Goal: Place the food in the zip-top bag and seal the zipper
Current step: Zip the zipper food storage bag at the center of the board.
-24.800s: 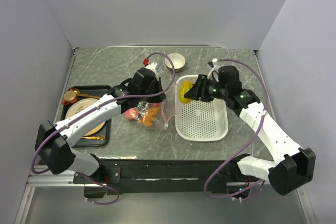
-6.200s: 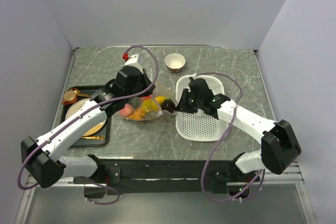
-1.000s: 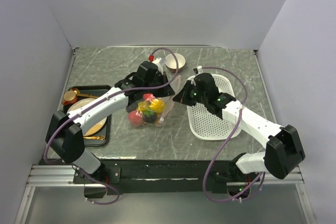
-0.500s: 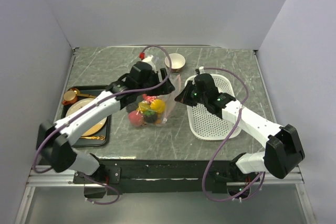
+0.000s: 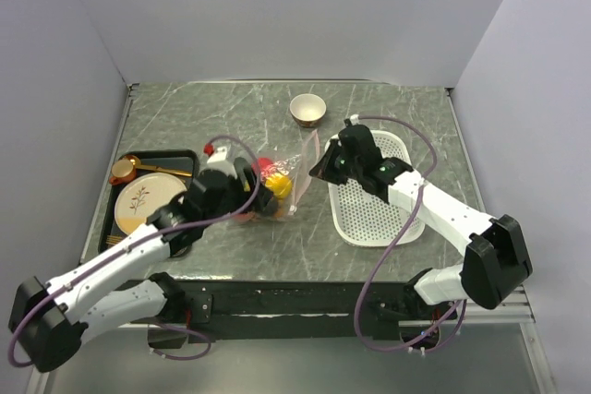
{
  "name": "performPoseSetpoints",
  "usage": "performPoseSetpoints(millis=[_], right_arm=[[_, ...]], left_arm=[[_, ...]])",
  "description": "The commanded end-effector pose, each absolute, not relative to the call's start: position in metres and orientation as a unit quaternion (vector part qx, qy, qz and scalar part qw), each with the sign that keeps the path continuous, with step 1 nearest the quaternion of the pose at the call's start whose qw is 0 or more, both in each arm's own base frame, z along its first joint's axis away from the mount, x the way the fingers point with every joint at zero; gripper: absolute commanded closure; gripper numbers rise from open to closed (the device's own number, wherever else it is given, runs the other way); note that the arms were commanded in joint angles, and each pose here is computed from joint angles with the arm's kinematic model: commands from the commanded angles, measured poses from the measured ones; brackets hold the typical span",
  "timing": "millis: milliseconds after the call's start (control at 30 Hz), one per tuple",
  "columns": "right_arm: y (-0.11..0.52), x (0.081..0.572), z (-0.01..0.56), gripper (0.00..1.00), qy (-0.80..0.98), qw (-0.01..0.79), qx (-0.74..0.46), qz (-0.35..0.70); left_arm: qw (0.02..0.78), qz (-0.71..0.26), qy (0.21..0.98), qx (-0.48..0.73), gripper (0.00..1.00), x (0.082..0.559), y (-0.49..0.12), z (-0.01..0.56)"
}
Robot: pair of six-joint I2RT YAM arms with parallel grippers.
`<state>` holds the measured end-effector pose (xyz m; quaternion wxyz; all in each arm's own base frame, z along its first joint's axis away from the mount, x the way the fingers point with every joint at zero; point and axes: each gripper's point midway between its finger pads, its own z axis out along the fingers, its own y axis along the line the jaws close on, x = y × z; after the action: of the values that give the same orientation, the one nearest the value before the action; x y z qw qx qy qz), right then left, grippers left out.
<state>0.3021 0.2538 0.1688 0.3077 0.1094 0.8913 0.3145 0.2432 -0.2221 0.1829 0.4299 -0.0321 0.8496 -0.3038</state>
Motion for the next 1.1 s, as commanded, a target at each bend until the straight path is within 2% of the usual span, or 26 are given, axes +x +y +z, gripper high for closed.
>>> performPoseSetpoints(millis=[0,367,500,600,767,867,1067], right_arm=[[0.256,0.319,0.191,1.0,0.885,0.319,0.125,0.314],[0.256,0.326,0.194,1.0,0.874,0.323,0.127,0.341],[0.259,0.324,0.195,1.0,0.87,0.321,0.122,0.354],[0.257,0.322,0.194,1.0,0.866,0.326,0.123,0.358],[0.252,0.317,0.189,1.0,0.864,0.329,0.125,0.361],[0.252,0.313,0.187,1.0,0.863,0.326,0.12,0.367],[0.246,0.309,0.186,1.0,0.86,0.335,0.126,0.364]], left_arm=[[0.487,-0.349,0.8,-0.035,0.23,0.237,-0.227,0.202],[0.527,-0.36,0.769,0.026,0.25,0.21,-0.252,0.169],[0.511,-0.354,0.784,0.012,0.25,0.21,-0.255,0.153],[0.467,-0.349,0.811,-0.053,0.27,0.212,-0.257,0.151],[0.373,-0.438,0.808,-0.13,0.26,0.196,-0.283,0.169],[0.343,-0.488,0.787,-0.158,0.24,0.191,-0.293,0.181],[0.296,-0.511,0.778,-0.215,0.21,0.187,-0.295,0.167]])
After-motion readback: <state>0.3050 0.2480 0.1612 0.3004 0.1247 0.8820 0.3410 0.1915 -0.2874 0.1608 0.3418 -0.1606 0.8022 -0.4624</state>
